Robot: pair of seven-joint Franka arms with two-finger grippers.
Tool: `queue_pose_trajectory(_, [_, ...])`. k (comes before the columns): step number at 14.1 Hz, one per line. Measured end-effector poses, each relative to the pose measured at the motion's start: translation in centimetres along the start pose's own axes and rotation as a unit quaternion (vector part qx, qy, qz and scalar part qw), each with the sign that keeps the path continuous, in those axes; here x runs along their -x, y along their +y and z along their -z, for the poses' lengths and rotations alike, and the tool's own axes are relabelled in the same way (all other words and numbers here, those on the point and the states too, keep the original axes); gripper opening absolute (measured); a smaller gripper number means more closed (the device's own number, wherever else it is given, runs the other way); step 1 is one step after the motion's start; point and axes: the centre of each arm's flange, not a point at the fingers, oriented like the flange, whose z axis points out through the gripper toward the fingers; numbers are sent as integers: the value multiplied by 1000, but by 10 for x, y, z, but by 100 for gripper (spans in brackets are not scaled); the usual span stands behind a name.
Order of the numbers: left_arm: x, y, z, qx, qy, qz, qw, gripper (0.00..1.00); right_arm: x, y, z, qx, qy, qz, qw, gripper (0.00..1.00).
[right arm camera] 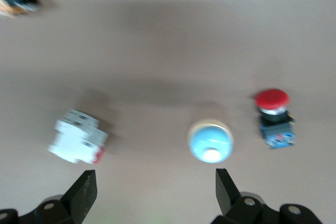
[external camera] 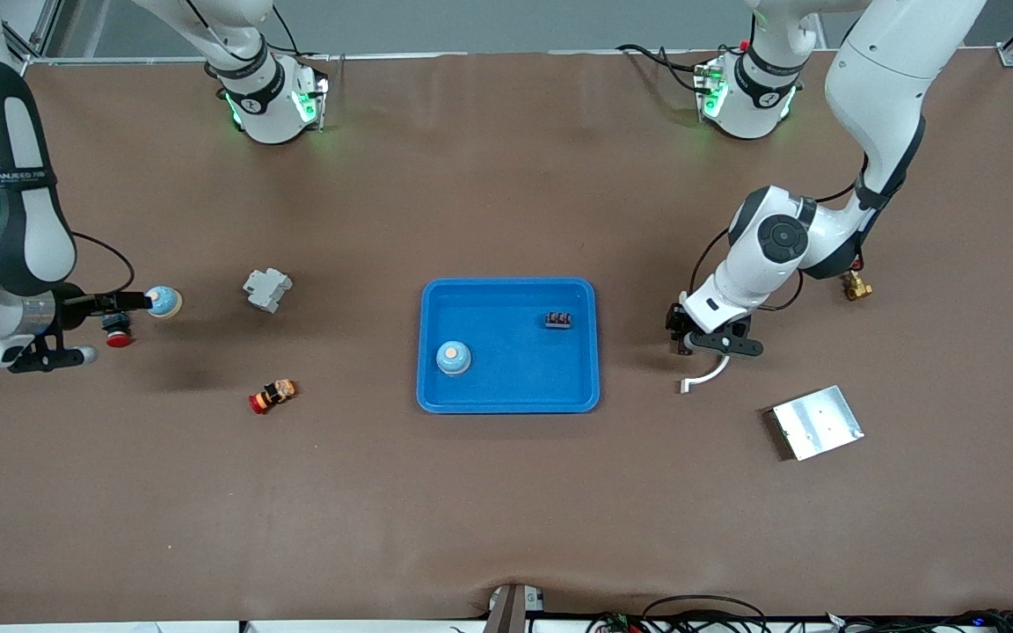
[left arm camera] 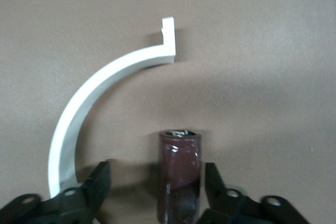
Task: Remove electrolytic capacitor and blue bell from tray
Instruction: 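Set the bell by the red button while the left gripper places the capacitor, then return the right gripper to the tray while the left gripper returns too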
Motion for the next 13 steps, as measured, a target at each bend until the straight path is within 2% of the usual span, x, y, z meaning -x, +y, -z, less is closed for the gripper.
queue_pose_trajectory(1, [-3,-2,5,-5,-4,13,1000,97,-10,-37,6,9,3,-10,1000,100])
queue_pose_trajectory(2, [-7,-2,13,-13,-10,31,999,100,-18,-79,8,14,5,-27,1000,100])
queue_pose_trajectory(5, [-27,15,55,-45,-47,88,994,100,-27,-203,9,-1,13,-57,998,100])
queue_pose_trajectory(7, [-43,41,89,-55,-64,165,983,100,-24,-263,14,-4,21,-73,997,100])
queue_pose_trajectory(10, [-49,75,111,-60,-65,295,951,100,-14,-343,19,-7,45,-90,995,100])
queue_pose_trajectory(13, [-41,101,107,-62,-67,406,909,100,-9,-407,4,-14,80,-108,991,100])
